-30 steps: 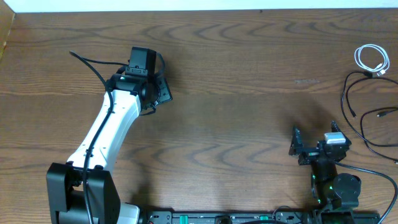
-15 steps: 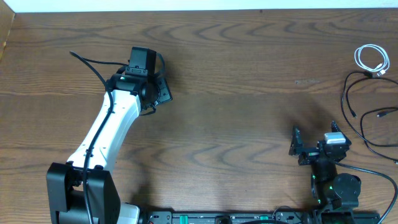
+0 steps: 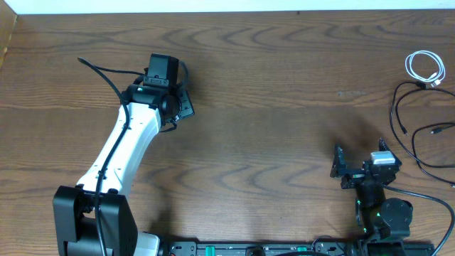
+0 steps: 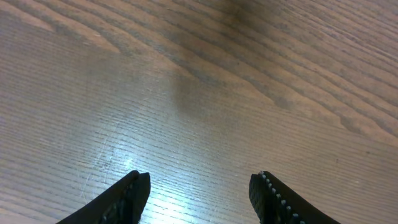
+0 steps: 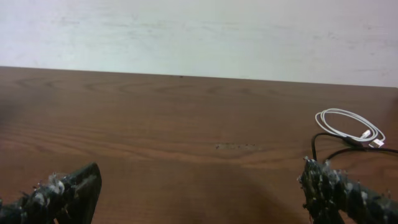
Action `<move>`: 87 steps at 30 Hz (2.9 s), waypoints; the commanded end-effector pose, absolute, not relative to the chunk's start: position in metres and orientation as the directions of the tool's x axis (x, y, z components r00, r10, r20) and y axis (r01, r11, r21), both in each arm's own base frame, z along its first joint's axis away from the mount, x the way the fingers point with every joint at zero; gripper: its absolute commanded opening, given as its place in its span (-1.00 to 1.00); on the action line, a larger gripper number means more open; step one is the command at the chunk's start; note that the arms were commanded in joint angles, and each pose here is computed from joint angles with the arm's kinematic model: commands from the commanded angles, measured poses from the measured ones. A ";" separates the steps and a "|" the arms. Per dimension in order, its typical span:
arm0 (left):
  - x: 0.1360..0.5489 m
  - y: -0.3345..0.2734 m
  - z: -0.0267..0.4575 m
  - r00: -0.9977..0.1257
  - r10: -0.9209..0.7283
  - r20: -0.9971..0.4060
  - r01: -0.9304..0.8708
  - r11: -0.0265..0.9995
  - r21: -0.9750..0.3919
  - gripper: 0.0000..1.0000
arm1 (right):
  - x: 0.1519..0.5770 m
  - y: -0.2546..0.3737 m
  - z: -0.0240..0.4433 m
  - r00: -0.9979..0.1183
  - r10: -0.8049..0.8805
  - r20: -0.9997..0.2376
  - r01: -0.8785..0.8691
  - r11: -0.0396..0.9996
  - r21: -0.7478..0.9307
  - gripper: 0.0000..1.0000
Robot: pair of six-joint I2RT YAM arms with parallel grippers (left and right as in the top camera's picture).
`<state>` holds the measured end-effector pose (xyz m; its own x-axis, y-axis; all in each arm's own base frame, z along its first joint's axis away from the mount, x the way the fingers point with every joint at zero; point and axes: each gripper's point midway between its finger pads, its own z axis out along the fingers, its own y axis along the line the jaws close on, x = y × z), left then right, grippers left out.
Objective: Untangle cables
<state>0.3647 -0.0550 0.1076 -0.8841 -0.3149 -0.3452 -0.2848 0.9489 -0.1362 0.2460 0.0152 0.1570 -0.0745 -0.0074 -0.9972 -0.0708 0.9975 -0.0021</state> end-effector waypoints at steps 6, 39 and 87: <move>0.363 -0.049 0.123 -0.869 -0.303 -0.392 -0.275 0.953 -0.126 0.15 | 0.246 0.018 0.156 -0.076 0.007 -0.997 -0.082 0.997 0.013 0.99; 0.272 -0.029 0.219 -0.034 -0.056 -0.998 0.121 0.991 -0.060 0.15 | 0.246 0.018 0.156 -0.076 0.007 -0.997 -0.082 0.997 0.013 0.99; 0.243 -0.021 0.138 -0.142 0.087 -0.986 0.109 0.991 0.072 0.15 | 0.246 0.018 0.156 -0.076 0.007 -0.997 -0.082 0.997 0.013 0.99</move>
<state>0.2445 -0.0207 0.1521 -0.0961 0.0718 -0.9928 0.0981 0.9932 0.0623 0.2460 0.0152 0.1570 -0.0749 -0.0071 -0.9972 -0.0707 0.9975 -0.0017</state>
